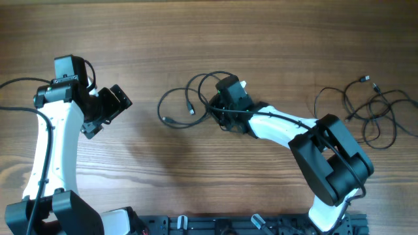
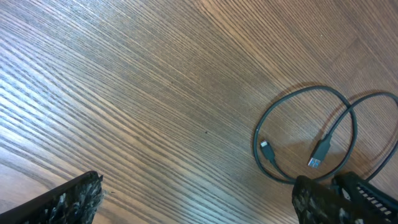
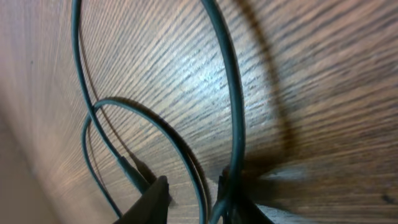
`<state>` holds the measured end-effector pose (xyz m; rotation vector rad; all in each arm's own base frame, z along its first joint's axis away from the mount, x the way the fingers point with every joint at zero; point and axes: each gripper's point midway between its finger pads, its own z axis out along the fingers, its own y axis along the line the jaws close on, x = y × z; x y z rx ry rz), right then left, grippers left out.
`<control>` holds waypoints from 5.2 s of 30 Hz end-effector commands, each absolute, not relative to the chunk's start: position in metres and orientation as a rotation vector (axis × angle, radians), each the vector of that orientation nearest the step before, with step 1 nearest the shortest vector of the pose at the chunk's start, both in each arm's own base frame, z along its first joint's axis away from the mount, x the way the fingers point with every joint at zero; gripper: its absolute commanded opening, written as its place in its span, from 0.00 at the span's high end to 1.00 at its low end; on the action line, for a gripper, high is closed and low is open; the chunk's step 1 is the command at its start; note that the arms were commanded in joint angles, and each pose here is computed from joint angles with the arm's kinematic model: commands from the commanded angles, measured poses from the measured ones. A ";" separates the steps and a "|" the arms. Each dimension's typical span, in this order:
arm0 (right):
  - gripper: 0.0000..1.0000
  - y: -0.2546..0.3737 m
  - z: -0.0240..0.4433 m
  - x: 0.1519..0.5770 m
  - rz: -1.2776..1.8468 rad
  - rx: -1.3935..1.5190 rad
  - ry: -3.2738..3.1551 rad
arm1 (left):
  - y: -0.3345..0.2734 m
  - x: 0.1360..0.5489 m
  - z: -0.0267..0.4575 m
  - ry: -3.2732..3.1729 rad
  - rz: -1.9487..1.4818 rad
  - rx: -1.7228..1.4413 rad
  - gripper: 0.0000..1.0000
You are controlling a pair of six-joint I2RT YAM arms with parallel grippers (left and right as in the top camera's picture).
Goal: Untangle cables
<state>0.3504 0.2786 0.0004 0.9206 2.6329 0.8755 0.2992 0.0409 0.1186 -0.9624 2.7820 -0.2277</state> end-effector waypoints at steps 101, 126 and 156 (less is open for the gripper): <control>0.00 0.048 0.259 0.214 0.258 -0.088 2.273 | -0.043 0.213 0.212 2.315 -0.321 -0.263 0.00; 0.00 0.037 0.269 0.202 0.178 -0.100 2.152 | -0.041 0.203 0.219 2.276 -0.332 -0.258 0.00; 0.00 0.039 0.177 0.243 0.130 -0.166 1.556 | -0.041 0.203 0.219 2.276 -0.332 -0.258 0.00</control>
